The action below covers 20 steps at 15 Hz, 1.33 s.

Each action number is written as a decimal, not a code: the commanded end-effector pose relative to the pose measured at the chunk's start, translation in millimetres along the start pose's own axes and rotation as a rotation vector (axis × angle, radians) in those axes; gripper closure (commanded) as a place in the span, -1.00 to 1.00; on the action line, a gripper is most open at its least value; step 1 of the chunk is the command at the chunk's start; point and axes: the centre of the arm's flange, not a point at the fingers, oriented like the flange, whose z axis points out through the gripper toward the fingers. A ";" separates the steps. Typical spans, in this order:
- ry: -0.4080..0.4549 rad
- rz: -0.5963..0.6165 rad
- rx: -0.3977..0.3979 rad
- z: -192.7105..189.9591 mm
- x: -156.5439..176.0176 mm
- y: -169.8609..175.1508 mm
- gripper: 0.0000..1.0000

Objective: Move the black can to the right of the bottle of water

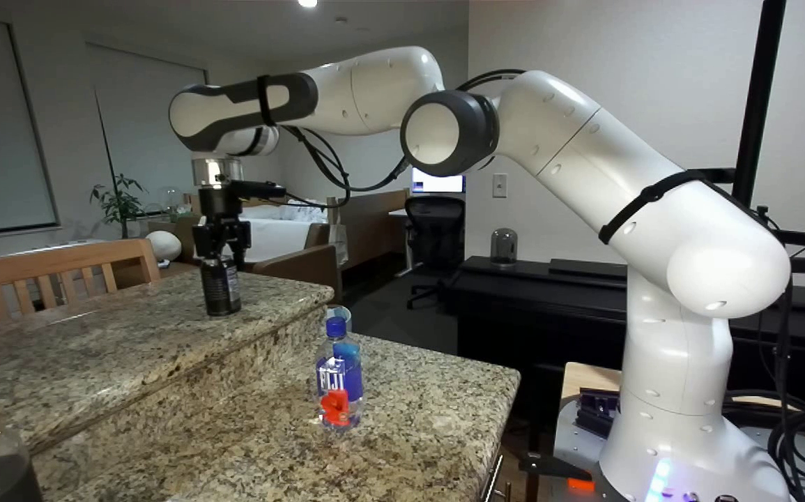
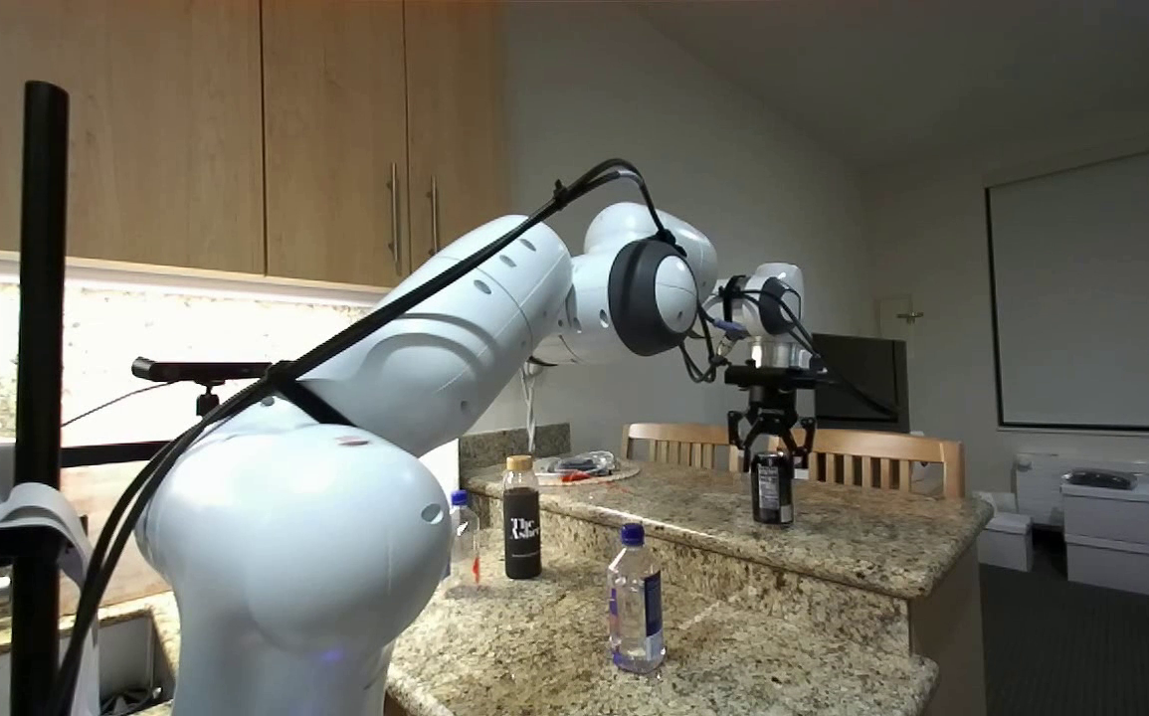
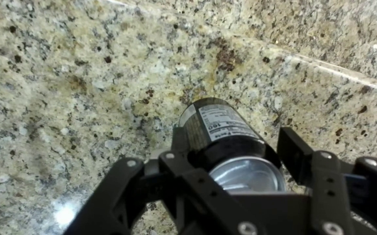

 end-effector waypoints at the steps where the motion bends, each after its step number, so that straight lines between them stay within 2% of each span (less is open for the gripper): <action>1: 0.026 -0.007 0.023 -11.3 6.2 0.9 -1.00; 8: 0.083 -0.026 0.059 -16.2 17.3 -10.3 -1.00; 15: 0.088 -0.023 0.024 0.2 23.7 -6.6 -1.00; 16: 0.091 -0.026 0.020 2.4 24.6 -6.6 -0.50; 17: 0.093 -0.026 0.019 4.0 25.6 -6.5 -0.46; 20: 0.105 -0.029 0.011 4.6 26.8 -6.3 -0.05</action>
